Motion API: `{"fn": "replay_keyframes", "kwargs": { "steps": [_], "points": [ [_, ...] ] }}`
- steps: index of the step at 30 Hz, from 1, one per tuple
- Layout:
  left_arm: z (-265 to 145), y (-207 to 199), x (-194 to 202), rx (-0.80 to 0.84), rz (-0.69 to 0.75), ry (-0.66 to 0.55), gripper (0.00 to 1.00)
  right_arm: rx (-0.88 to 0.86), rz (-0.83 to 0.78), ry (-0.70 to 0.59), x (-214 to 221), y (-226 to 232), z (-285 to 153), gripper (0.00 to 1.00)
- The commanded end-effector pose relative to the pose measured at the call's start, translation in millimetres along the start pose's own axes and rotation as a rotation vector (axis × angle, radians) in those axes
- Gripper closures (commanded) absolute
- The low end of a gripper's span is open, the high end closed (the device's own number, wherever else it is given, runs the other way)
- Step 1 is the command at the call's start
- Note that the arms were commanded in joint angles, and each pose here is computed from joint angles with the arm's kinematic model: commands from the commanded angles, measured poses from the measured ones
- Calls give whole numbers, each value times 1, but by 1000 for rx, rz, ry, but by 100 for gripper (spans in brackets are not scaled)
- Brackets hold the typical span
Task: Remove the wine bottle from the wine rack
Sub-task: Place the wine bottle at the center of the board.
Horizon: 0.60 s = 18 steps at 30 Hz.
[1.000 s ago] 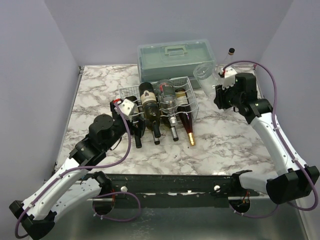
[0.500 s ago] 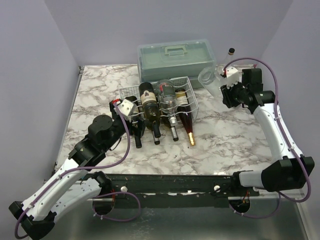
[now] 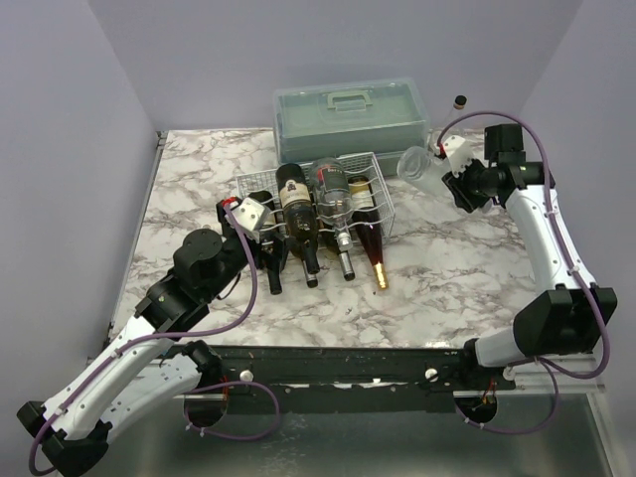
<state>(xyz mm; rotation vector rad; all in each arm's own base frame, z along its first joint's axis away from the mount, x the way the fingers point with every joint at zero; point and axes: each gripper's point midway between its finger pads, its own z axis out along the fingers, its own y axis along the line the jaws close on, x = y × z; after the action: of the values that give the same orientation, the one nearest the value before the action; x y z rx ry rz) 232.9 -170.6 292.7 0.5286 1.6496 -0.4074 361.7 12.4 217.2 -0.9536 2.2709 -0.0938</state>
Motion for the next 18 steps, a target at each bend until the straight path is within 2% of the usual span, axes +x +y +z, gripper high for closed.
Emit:
{"fn": "replay_keyframes", "kwargs": {
  "steps": [1, 18],
  "points": [
    [-4, 4, -12, -15, 2, -33, 1, 130, -146, -109, -41, -41, -22, 100],
    [-5, 4, -13, -14, 3, -37, 1, 141, -373, 122, -14, -67, -11, 100]
  ]
}}
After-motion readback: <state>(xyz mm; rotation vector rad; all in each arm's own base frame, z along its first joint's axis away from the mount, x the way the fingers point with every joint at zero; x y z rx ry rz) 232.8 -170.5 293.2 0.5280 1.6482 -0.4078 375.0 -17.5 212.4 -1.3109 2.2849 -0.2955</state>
